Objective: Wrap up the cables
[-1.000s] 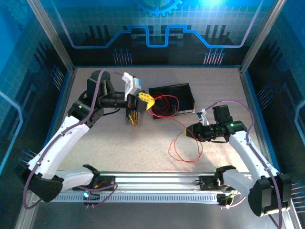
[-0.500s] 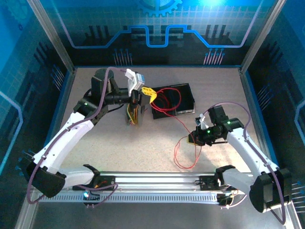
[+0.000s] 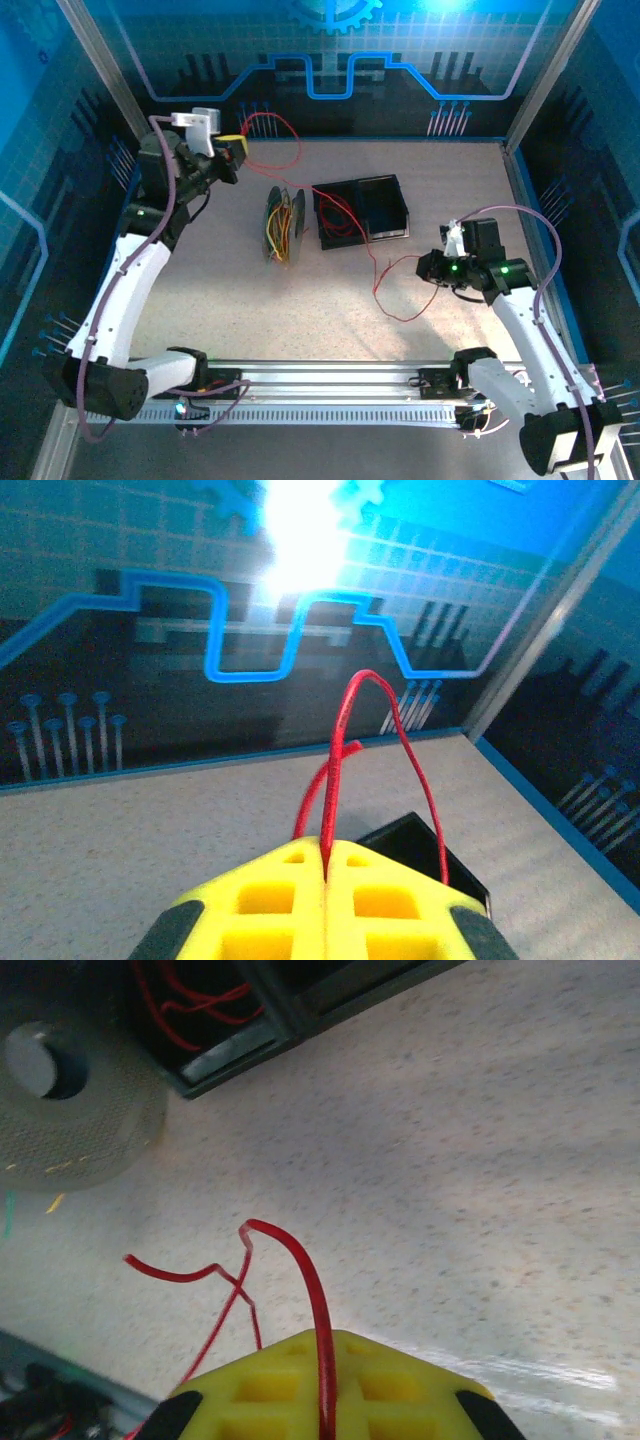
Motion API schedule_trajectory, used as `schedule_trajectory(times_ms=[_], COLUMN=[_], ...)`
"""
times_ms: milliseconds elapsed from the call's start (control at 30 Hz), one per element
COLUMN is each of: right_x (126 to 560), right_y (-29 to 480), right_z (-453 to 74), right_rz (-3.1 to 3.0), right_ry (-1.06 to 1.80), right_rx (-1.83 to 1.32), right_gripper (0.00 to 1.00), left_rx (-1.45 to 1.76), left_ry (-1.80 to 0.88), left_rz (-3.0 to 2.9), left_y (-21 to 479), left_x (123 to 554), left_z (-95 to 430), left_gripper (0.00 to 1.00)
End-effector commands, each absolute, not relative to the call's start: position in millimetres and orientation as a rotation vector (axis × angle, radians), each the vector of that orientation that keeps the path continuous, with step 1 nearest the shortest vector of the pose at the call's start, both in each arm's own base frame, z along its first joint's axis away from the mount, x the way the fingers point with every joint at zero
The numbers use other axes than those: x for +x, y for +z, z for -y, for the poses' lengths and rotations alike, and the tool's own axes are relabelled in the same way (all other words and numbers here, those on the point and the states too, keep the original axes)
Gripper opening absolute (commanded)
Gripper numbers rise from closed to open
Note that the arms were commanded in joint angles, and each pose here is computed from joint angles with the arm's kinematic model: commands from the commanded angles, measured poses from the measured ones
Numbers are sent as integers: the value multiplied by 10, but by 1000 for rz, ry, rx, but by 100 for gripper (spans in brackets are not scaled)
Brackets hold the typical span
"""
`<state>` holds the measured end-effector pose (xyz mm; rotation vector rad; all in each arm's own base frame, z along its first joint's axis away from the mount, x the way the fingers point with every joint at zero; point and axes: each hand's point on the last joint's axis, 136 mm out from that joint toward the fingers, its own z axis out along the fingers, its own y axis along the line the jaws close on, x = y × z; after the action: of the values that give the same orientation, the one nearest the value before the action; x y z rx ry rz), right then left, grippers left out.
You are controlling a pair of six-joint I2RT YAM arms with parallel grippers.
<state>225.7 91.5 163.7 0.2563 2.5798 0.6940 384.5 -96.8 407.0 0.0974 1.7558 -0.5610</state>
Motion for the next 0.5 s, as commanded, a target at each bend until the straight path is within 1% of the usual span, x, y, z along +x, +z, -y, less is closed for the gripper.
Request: schedule_trajectory(times_ms=[0, 133, 333, 400, 433, 467], right_x=[2322, 2424, 2525, 2583, 2622, 2680], right_y=[1506, 1458, 1380, 1351, 1346, 1348], right_z=[-527, -241, 22, -3, -98, -296], right_rz=[-2585, -2544, -2528, -2527, -2530, -2528], right_ry=[414, 238, 25, 40, 114, 272], right_rx=[327, 407, 417, 407, 388, 337], right_gripper=[0, 0, 0, 0, 0, 6], left_rx=[29, 92, 146, 157, 177, 198], left_ry=[-607, -619, -656, -737, -798, -852], left_rz=[-1674, -1694, -1690, -1665, -1641, -1614], left_y=[4478, 4544, 4619, 4664, 4691, 4699], left_x=[3751, 3635, 3601, 3599, 3586, 3569], left_z=[822, 880, 964, 1057, 1142, 1254], left_gripper=[0, 0, 0, 0, 0, 0])
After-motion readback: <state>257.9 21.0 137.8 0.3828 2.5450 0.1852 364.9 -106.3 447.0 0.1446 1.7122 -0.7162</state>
